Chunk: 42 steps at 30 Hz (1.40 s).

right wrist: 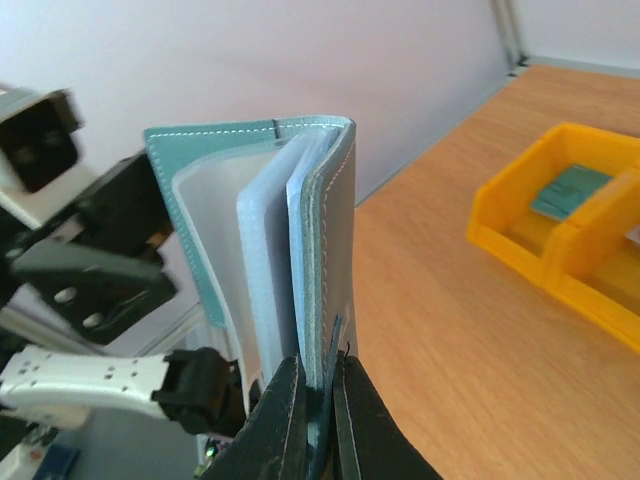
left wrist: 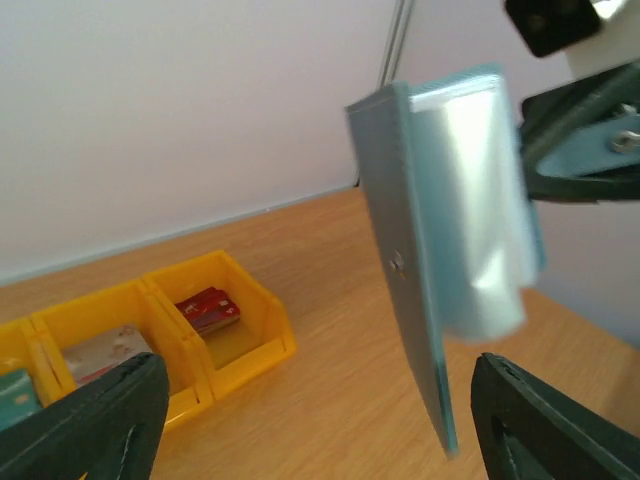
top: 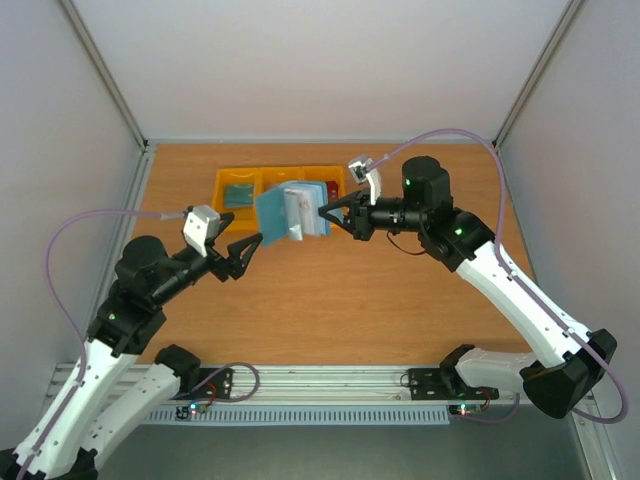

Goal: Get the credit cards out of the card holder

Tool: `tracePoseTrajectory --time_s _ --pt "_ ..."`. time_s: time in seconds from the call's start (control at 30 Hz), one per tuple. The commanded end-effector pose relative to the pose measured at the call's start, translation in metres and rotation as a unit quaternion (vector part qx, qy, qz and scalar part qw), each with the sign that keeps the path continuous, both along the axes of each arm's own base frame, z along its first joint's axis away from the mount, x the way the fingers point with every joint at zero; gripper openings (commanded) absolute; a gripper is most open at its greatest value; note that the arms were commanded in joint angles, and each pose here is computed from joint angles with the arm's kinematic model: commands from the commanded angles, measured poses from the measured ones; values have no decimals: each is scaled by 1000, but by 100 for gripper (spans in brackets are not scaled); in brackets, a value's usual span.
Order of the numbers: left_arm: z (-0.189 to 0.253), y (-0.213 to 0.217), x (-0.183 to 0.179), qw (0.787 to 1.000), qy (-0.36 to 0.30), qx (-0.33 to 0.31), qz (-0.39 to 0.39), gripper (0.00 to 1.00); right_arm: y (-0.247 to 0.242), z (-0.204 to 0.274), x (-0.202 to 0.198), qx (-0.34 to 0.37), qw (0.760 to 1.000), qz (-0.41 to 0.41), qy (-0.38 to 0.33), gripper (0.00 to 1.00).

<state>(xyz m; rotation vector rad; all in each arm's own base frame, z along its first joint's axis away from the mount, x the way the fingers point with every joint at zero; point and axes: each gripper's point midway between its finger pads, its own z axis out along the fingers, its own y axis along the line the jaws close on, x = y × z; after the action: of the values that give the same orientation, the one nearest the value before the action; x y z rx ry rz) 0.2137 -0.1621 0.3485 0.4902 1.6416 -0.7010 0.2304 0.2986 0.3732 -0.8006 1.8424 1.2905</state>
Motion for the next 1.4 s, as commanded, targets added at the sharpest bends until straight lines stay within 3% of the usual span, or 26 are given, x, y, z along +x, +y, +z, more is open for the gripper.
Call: tracePoseTrajectory --time_s 0.0,0.1,0.2,0.27,0.4,0.6,0.77,1.03,1.37 --pt "26 4 -27 998 -49 18 -30 85 -9 5 18 -8 998 -62 24 1" --pt "63 -2 -53 990 -113 12 -81 84 -15 -2 25 -32 995 -92 33 1" --pt "94 -20 -87 970 -159 -4 -184 75 -21 -7 33 -52 991 -121 39 1" --pt "101 -31 -99 959 -141 -30 -243 68 -22 -8 37 -57 989 -131 41 1" --pt "95 -57 -91 956 -18 -76 -283 56 -21 -15 42 -66 987 -137 52 1" --pt "90 -97 -54 966 49 -64 -247 49 -25 -24 52 -80 981 -168 53 1" --pt "52 -110 -15 981 106 2 -162 28 -19 -24 50 -75 985 -149 49 1" --pt "28 -116 16 985 134 37 -100 28 -20 -24 43 -77 987 -136 39 1" --pt "-4 -74 55 987 138 83 23 34 -19 -12 25 -55 993 -100 26 1"
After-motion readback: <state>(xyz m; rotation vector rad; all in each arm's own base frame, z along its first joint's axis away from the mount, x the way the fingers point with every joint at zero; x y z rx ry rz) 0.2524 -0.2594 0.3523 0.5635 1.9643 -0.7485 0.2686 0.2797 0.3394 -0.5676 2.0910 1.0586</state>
